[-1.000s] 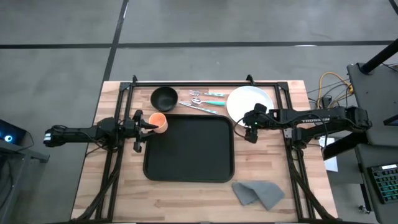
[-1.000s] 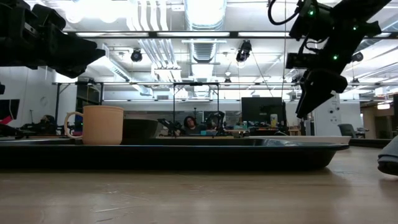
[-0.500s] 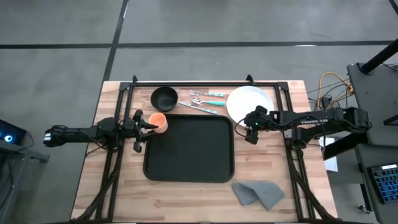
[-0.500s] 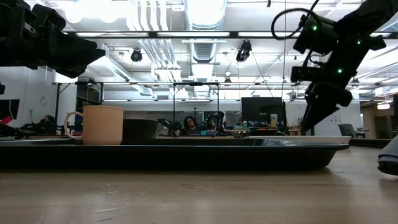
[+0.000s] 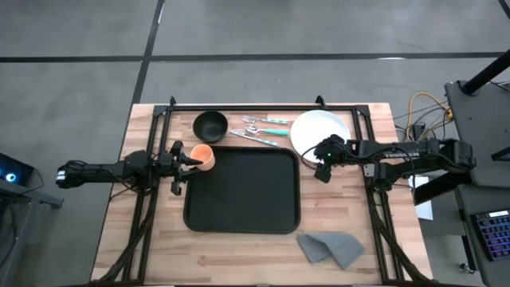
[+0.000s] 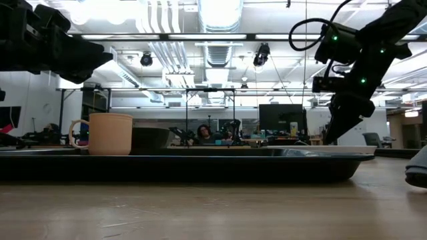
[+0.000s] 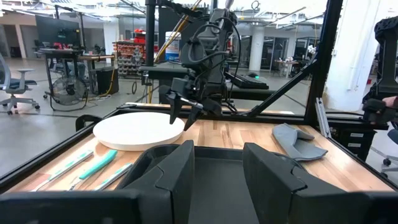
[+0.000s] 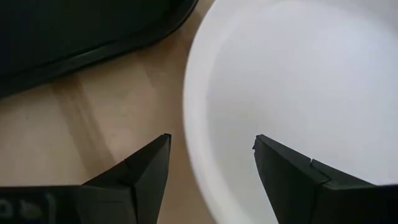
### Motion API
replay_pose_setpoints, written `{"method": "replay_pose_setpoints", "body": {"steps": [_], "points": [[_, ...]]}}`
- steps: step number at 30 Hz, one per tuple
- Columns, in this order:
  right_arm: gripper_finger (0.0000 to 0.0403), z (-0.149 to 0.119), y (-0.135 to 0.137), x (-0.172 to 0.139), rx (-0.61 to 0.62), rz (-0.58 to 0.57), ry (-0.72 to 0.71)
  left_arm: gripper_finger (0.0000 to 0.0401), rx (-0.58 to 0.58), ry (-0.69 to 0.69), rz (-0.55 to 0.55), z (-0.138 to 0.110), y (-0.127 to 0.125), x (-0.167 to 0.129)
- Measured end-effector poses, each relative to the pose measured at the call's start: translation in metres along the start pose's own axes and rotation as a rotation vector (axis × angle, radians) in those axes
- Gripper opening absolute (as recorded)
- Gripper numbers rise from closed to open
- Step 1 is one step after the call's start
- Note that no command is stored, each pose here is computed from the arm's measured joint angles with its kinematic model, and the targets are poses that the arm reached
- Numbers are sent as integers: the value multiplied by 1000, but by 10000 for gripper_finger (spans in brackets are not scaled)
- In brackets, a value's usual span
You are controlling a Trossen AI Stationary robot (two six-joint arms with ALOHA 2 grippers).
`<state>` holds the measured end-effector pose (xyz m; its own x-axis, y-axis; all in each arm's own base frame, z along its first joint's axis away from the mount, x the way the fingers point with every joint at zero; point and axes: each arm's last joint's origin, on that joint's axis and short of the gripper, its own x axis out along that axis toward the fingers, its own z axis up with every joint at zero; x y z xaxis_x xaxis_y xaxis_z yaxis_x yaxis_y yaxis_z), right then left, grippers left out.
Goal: Set up tray
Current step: Put the white plate to the bottom right of the orange mug on the black serving tray
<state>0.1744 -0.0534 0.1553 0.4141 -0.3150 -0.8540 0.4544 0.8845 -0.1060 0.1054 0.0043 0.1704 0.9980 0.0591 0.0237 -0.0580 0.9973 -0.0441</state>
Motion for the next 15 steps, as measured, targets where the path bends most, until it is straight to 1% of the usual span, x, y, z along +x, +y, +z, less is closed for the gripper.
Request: {"method": "replay_pose_setpoints", "body": {"steps": [5,15], "points": [[221,2,-4,1,14,27,-12,118,0,0,0,0,0,0],[221,5,-5,1,8,34,-37,118,0,0,-1,0,0,0]]}}
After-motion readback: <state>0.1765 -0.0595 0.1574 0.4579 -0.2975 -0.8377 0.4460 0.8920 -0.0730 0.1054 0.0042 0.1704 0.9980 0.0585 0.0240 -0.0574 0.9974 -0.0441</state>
